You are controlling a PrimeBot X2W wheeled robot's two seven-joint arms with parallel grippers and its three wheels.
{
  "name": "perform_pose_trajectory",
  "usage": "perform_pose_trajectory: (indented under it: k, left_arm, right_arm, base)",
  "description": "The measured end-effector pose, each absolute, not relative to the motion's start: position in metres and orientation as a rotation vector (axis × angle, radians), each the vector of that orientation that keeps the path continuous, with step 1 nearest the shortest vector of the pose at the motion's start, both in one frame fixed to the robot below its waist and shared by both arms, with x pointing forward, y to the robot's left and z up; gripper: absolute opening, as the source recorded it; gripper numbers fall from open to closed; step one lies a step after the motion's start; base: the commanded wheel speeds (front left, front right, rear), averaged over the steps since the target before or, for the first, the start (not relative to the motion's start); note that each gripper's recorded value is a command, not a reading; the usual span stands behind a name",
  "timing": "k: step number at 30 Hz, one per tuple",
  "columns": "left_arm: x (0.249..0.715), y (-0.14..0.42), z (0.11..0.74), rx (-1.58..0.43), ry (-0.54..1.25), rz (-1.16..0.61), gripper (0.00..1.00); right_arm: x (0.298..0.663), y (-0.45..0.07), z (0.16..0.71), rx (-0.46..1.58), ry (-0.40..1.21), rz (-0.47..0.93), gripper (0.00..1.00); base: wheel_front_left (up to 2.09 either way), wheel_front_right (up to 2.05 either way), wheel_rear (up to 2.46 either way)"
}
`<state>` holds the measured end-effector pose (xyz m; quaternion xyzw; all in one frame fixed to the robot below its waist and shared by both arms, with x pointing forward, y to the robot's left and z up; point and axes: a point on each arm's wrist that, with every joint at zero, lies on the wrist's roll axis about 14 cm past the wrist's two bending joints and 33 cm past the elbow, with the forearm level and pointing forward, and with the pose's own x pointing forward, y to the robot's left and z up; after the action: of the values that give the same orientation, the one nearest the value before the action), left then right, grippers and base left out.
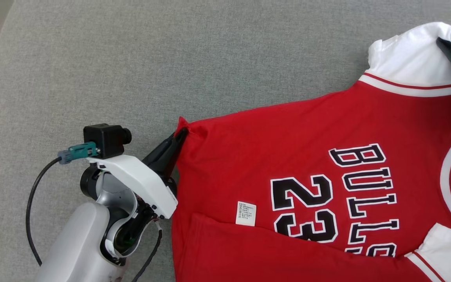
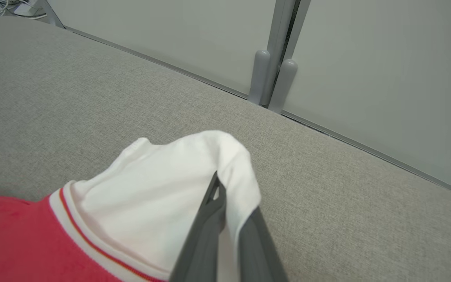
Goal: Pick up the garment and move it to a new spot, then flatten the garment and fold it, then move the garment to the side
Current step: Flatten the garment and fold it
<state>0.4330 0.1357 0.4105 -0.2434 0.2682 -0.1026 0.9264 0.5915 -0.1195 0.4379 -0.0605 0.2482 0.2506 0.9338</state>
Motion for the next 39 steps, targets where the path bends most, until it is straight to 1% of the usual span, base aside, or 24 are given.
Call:
perform_pose_trajectory:
  k: [5,9,16,20,26,30,32,36,37,39]
  left_arm:
    - [0.433,0.138,0.414,-0.548,0.520,-0.186,0.00]
    - [0.437,0.133,0.418,-0.568,0.485,-0.203,0.00]
    - [0.434,0.124,0.426,-0.582,0.410,-0.231,0.00]
    - [0.422,0.122,0.437,-0.611,0.343,-0.240,0.00]
    - [0.396,0.117,0.448,-0.663,0.279,-0.244,0.00]
    - [0.382,0.114,0.448,-0.673,0.263,-0.244,0.00]
    - [0.378,0.113,0.446,-0.679,0.264,-0.241,0.00]
    - [0.365,0.111,0.438,-0.693,0.272,-0.232,0.00]
    - [0.361,0.109,0.434,-0.697,0.285,-0.232,0.01]
    - [0.350,0.104,0.423,-0.706,0.327,-0.235,0.13]
  right_arm:
    - [0.580,-0.130,0.441,-0.130,0.461,0.500,0.00]
    - [0.575,-0.129,0.448,-0.112,0.385,0.498,0.00]
    - [0.549,-0.128,0.451,-0.077,0.297,0.504,0.00]
    - [0.524,-0.130,0.455,-0.053,0.246,0.502,0.00]
    - [0.480,-0.146,0.453,0.011,0.214,0.444,0.00]
    - [0.451,-0.153,0.453,0.073,0.201,0.396,0.00]
    - [0.444,-0.155,0.453,0.089,0.198,0.383,0.00]
    - [0.420,-0.161,0.446,0.109,0.224,0.344,0.00]
    - [0.416,-0.165,0.444,0.094,0.234,0.337,0.00]
    - [0.408,-0.171,0.438,0.068,0.267,0.319,0.00]
  base:
    - [0.00,0.00,0.00]
    - [0.00,0.00,0.00]
    - [0.00,0.00,0.00]
    - [0.00,0.00,0.00]
    - [0.00,0.00,0.00]
    - [0.00,0.00,0.00]
    - [0.00,0.00,0.00]
    - [0.00,0.00,0.00]
    - [0.00,0.00,0.00]
    - [0.00,0.00,0.00]
